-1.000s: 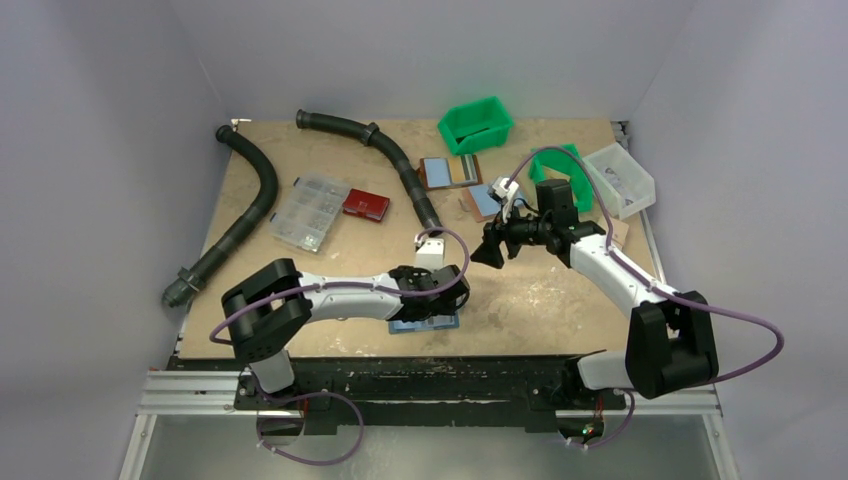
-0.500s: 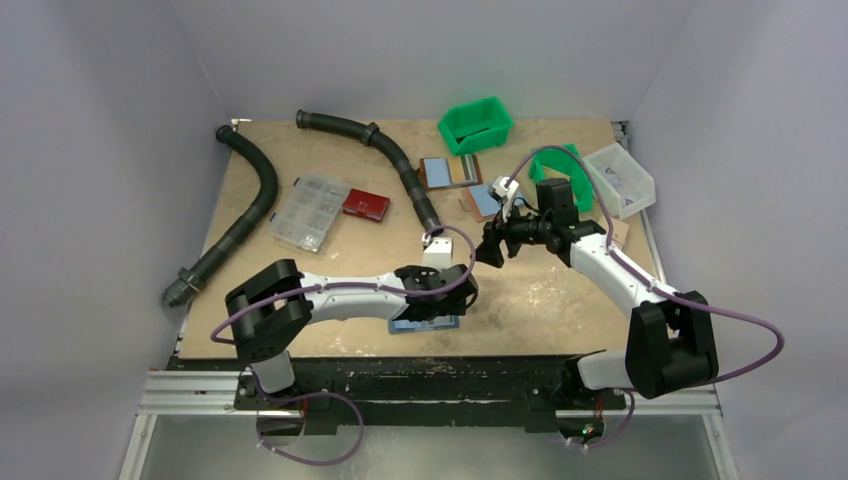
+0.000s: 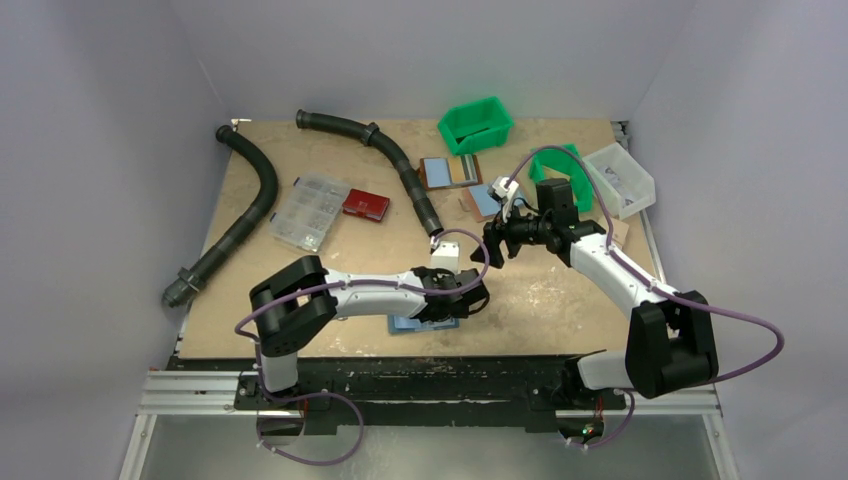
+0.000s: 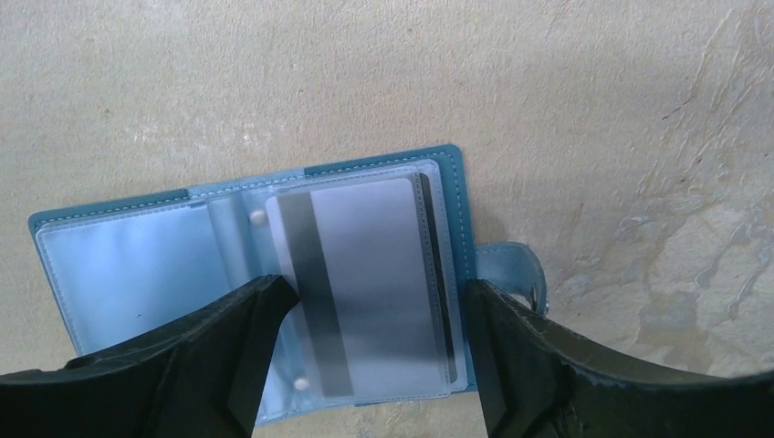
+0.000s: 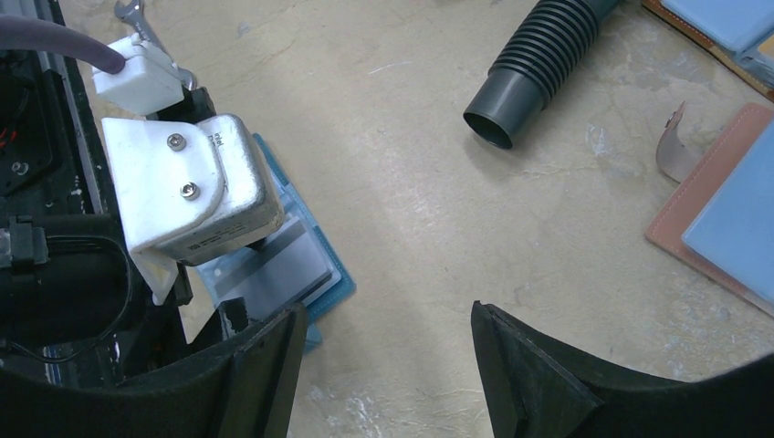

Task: Take the credit cards out of the card holder
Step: Remove the credit card from the card holder.

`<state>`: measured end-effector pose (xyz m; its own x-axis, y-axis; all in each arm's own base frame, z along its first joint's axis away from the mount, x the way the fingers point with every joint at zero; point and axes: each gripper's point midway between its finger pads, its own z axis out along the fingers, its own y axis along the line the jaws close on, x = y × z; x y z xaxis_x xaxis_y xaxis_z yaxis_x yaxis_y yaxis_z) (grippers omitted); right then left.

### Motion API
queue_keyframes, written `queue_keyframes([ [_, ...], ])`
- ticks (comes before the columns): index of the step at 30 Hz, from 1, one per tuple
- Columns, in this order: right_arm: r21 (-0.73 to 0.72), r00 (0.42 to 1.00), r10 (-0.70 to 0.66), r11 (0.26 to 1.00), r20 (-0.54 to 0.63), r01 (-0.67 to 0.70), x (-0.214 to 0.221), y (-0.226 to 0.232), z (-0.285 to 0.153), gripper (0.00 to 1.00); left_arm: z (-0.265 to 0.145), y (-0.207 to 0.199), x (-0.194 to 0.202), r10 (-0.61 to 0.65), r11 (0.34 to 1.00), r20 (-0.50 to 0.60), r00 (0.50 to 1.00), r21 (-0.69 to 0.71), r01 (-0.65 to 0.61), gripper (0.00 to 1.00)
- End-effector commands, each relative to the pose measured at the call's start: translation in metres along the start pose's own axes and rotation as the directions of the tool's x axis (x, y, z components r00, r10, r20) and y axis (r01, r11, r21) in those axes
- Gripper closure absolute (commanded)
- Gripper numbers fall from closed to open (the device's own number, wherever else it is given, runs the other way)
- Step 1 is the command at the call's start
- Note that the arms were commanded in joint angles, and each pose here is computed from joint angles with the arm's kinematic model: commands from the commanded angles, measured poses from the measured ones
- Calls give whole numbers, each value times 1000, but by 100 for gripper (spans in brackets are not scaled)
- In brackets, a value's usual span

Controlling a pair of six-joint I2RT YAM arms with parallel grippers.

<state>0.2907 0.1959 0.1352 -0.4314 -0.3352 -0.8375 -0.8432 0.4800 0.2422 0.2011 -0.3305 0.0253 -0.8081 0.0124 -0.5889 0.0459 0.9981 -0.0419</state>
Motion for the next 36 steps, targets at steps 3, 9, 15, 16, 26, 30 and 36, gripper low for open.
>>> queue_keyframes([
  [3,5,999,-38,999,10,38,-14,-3,0,25,-16,-4,-13,-2,999,41,999,50,0,23],
  [9,2,999,-36,999,7,36,-13,-3,0,25,-31,-8,-17,-16,984,73,997,180,2,24],
  [15,-1,999,-35,999,6,35,-13,-3,0,25,-28,-8,-12,-5,980,63,998,197,-8,24],
  [16,0,999,-35,999,6,35,-13,-3,0,25,-27,-9,-11,-2,981,60,998,195,-10,24],
  [26,-2,999,-34,999,6,34,-13,-3,0,25,-14,1,-6,17,995,48,999,98,-22,25],
  [30,-2,999,-34,999,6,34,-13,-2,0,25,-9,2,-2,29,996,37,999,80,-32,29],
  [36,-3,999,-34,999,5,34,-13,-2,0,25,-4,3,3,45,997,26,999,66,-47,36],
])
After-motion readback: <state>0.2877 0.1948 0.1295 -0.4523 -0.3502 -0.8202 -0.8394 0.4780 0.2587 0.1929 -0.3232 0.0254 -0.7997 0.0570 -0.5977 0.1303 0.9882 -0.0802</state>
